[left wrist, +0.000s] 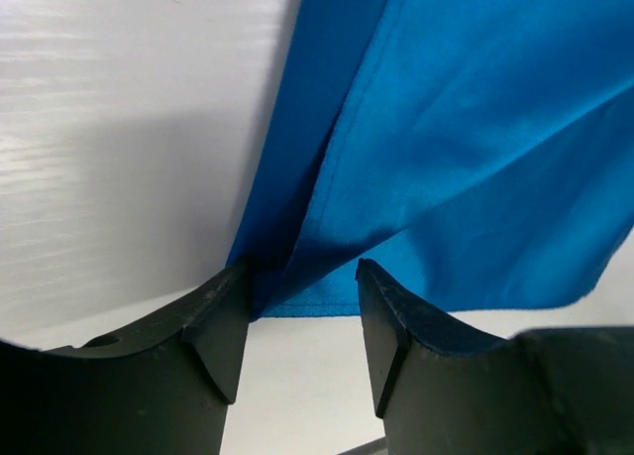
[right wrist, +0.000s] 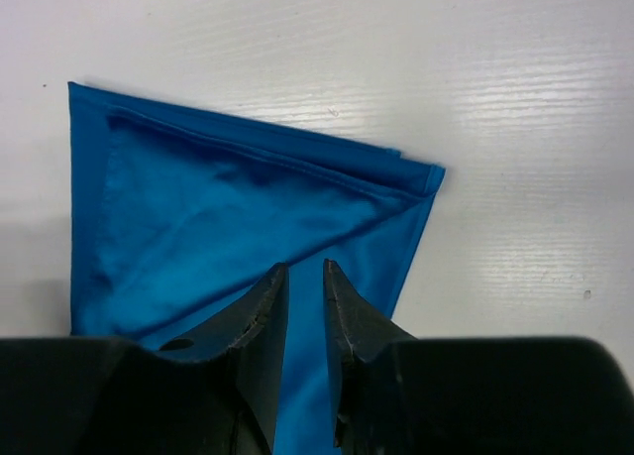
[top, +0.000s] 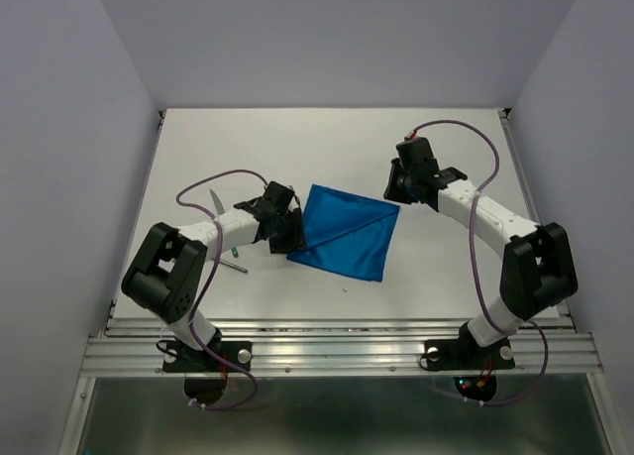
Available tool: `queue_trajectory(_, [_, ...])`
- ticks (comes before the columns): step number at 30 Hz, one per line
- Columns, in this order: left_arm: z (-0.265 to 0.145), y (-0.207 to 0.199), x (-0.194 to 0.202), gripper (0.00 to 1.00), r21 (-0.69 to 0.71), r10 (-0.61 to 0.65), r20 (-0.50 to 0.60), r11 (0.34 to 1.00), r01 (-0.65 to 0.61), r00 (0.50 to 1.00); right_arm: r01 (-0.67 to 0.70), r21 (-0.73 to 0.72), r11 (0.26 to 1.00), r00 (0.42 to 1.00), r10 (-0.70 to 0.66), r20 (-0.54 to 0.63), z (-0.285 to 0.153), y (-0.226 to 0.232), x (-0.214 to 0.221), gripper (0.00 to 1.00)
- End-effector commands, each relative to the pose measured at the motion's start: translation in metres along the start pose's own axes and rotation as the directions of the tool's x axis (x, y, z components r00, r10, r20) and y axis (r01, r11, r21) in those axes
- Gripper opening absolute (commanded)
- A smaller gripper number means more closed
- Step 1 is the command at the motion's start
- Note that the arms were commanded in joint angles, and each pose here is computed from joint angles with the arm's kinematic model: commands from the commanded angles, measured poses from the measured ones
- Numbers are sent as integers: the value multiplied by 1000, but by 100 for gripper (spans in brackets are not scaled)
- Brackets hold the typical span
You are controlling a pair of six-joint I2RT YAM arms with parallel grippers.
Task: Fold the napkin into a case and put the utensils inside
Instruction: Move the upper triangle-folded napkin to the center of the board.
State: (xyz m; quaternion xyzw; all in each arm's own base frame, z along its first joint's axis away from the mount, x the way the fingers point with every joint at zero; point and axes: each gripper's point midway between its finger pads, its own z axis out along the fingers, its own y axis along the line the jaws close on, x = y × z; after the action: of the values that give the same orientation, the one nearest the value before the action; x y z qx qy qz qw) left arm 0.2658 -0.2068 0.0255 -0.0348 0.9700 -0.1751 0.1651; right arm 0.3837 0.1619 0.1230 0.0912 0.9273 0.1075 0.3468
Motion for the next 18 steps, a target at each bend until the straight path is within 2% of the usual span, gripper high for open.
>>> queue_trajectory(1, [-8,-31,22,57,100,-21,-32,995,24,999,-17,-40,999,1000,18,16,-18,4,-6,27])
queue_trajectory(4, [-16,-62,38,57,165,3,-56,986,6,998,-17,-43,999,1000,18,16,-23,4,-6,27])
queue_trajectory(7, [-28,-68,39,57,164,3,-60,986,7,998,-12,-50,999,1000,13,10,-27,5,-5,27])
queue_trajectory(13, [-56,-58,-20,58,140,-23,78,990,12,997,-21,-89,996,999,17,-44,-30,7,12,27])
queue_trajectory(18, [-55,-46,-62,58,112,-63,132,993,48,989,-8,-129,992,997,-3,-80,-31,25,34,27])
